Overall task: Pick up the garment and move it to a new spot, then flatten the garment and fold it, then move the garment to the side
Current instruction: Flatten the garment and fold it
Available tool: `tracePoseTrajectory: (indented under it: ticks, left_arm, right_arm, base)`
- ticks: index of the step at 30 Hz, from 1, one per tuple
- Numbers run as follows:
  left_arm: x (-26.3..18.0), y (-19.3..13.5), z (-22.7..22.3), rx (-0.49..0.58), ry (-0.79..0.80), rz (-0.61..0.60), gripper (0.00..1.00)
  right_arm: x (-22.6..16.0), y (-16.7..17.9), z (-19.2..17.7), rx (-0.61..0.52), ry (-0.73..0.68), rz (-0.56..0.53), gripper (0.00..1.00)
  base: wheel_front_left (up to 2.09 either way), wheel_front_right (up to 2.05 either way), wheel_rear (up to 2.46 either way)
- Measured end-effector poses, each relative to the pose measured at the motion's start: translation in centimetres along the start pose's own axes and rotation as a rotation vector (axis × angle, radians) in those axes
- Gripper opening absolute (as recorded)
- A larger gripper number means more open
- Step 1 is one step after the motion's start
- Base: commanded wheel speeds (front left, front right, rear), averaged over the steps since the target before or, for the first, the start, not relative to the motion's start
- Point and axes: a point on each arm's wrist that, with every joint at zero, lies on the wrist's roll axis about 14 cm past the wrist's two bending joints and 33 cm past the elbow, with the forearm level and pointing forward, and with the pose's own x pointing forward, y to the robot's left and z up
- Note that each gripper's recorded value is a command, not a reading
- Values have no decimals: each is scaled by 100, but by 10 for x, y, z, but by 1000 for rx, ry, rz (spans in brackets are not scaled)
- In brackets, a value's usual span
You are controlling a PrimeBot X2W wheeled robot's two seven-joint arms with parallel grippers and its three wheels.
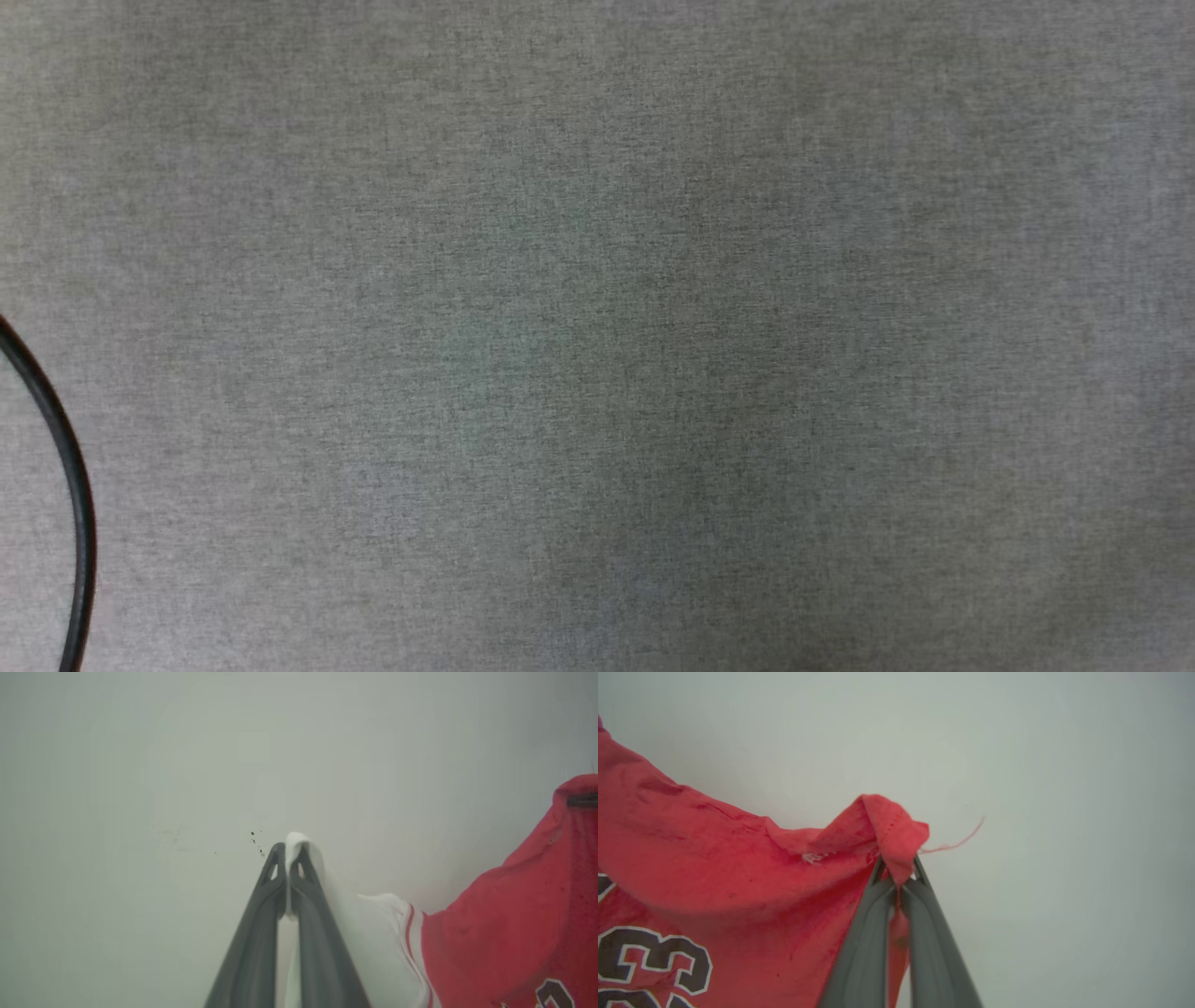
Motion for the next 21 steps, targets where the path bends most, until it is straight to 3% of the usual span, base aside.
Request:
tracePoseTrajectory:
  ticks: [9,13,21]
  left_arm:
    - [-18,-6,-50,-66,110,-6,0]
    - [-44,-22,-83,-117,201,-19,0]
    - [-117,-59,-120,-218,374,-57,0]
  right_arm:
    - [-1,25,-47,32,76,55,0]
    - [-21,48,-86,53,163,105,0]
    - [-80,101,-126,118,283,224,0]
  base:
    - [0,0,0]
    - [0,0,0]
    - [0,0,0]
